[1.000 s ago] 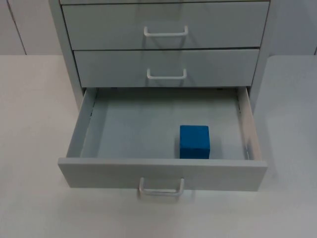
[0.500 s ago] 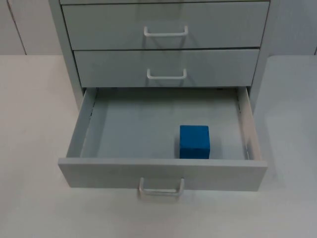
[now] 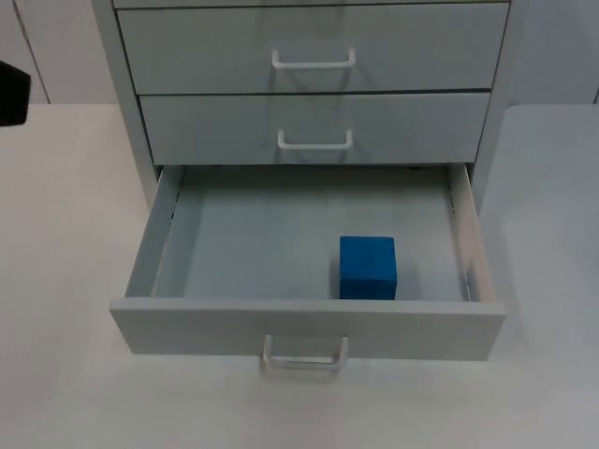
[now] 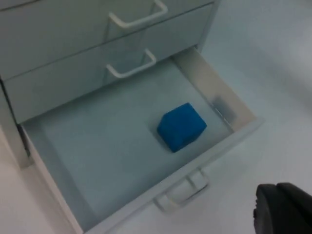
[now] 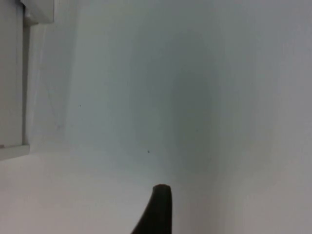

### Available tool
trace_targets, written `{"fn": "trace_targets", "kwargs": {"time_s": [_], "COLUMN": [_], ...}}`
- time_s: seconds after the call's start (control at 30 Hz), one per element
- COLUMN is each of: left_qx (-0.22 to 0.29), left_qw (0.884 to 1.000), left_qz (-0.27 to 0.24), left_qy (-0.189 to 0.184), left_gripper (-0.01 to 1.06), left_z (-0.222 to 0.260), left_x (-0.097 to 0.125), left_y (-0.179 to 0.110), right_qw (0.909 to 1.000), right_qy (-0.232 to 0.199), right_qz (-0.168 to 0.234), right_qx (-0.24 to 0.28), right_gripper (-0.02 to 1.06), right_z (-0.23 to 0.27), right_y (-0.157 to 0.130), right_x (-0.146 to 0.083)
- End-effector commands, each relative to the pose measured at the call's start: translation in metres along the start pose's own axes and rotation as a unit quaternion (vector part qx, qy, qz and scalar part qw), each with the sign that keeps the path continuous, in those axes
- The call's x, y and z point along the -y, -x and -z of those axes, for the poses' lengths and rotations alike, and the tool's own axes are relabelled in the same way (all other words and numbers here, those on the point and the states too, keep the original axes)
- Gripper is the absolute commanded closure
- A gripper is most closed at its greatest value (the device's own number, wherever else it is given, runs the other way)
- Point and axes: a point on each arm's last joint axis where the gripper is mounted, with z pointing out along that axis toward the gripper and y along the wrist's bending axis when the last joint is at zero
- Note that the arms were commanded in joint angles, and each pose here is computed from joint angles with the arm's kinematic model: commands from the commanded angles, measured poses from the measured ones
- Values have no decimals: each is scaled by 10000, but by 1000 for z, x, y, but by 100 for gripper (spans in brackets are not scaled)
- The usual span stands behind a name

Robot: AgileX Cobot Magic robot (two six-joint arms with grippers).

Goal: Open the drawer with the left hand, place the block into the drawer with the right hand, then close the drawer with the left hand.

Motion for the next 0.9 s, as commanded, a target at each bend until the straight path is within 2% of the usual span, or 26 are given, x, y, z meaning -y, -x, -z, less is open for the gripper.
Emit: {"fn": "trace_targets", "kwargs": {"time_s": [0.0,0.13,0.3,0.33,0.4,0.47,0.57,0.63,0.73,0.77,0.87], "left_qx": [-144,-241,-282,-475,-570,-887,-1377,-1516,-1953,-1953,-2219], "left_qw": [9995,9982,9953,9926,9914,9869,9739,9697,9473,9473,9283], "left_qz": [-88,-338,-750,-970,-1035,-1270,-1793,-1909,-2532,-2532,-2949], "left_qy": [-265,-422,-552,-560,-555,-443,-196,-147,195,195,452], "left_gripper": [105,105,105,105,105,105,105,105,105,105,105], "left_z": [-9,-19,-37,-47,-51,-67,-92,-100,-127,-127,-148], "left_x": [-4,-1,15,23,26,36,50,56,71,71,80], "left_y": [13,26,40,42,41,39,31,27,12,12,-3], "right_qw": [10000,10000,9999,9999,9999,9999,9999,9999,9999,9999,9999], "right_qy": [-3,-3,-3,-3,-3,-3,-3,-3,-3,-3,-3], "right_qz": [37,37,37,37,37,37,37,37,37,37,37], "right_qx": [75,75,120,120,120,120,120,120,120,120,120], "right_gripper": [27,27,27,27,27,27,27,27,27,27,27], "right_z": [1,1,1,1,1,1,1,1,1,1,1], "right_y": [0,0,1,1,1,1,1,1,1,1,1], "right_x": [0,0,0,0,0,0,0,0,0,0,0]}}
